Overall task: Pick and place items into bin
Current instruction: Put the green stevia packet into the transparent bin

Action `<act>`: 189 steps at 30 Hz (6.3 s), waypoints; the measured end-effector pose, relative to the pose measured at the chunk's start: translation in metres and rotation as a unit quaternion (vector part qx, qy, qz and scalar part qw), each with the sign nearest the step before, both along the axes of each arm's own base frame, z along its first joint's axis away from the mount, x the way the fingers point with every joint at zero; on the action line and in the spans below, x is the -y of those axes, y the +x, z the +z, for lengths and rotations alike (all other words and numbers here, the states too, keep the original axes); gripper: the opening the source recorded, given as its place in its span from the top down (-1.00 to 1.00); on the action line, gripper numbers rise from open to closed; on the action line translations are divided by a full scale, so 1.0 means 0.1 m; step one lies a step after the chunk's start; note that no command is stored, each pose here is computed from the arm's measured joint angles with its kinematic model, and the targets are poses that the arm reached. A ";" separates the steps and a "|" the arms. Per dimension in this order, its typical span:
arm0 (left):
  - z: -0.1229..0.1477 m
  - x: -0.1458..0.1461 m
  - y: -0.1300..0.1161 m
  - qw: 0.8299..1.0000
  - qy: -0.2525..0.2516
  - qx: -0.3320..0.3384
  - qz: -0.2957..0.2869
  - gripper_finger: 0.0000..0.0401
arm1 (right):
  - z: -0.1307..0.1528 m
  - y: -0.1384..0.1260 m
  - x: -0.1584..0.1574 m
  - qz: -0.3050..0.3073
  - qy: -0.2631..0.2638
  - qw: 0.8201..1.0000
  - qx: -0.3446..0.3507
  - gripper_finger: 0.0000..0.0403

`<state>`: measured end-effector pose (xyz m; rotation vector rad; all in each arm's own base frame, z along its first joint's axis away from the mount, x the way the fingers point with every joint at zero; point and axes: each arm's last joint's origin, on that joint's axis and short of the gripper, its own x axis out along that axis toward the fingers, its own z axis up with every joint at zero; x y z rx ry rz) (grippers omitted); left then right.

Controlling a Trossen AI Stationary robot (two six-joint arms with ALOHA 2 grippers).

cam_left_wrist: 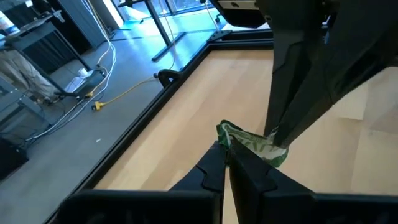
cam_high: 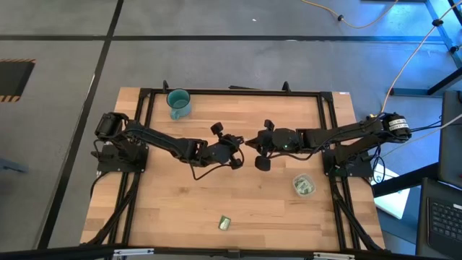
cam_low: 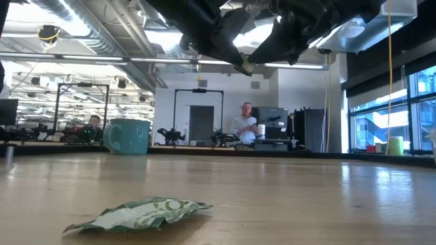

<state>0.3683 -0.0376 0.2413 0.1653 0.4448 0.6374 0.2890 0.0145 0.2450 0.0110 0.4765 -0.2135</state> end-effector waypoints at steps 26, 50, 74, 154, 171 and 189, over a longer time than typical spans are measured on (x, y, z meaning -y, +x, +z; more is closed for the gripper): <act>-0.20 0.03 -0.25 0.969 -0.111 -0.185 -0.118 0.38 | 0.29 -1.10 -0.16 0.033 0.293 0.930 -0.222 0.99; -0.21 0.07 -0.25 0.951 -0.141 -0.202 -0.189 0.48 | -0.49 -1.58 -0.47 0.005 0.430 0.827 -0.362 1.00; -0.21 0.07 -0.25 0.950 -0.143 -0.203 -0.192 0.48 | -0.69 -1.65 -0.42 -0.005 0.387 0.841 -0.377 0.46; -1.30 1.54 -0.25 0.844 -0.278 -0.298 -0.350 0.95 | -0.10 -1.51 -0.33 -0.068 0.208 0.946 -0.239 0.39; -0.77 1.38 -0.27 0.881 -0.214 -0.232 -0.353 0.98 | -0.04 -1.43 -0.36 -0.043 0.217 0.955 -0.197 0.40; -0.28 0.83 0.10 0.991 0.003 -0.007 -0.137 0.98 | 0.12 -1.26 -0.42 0.065 0.149 0.982 -0.091 0.40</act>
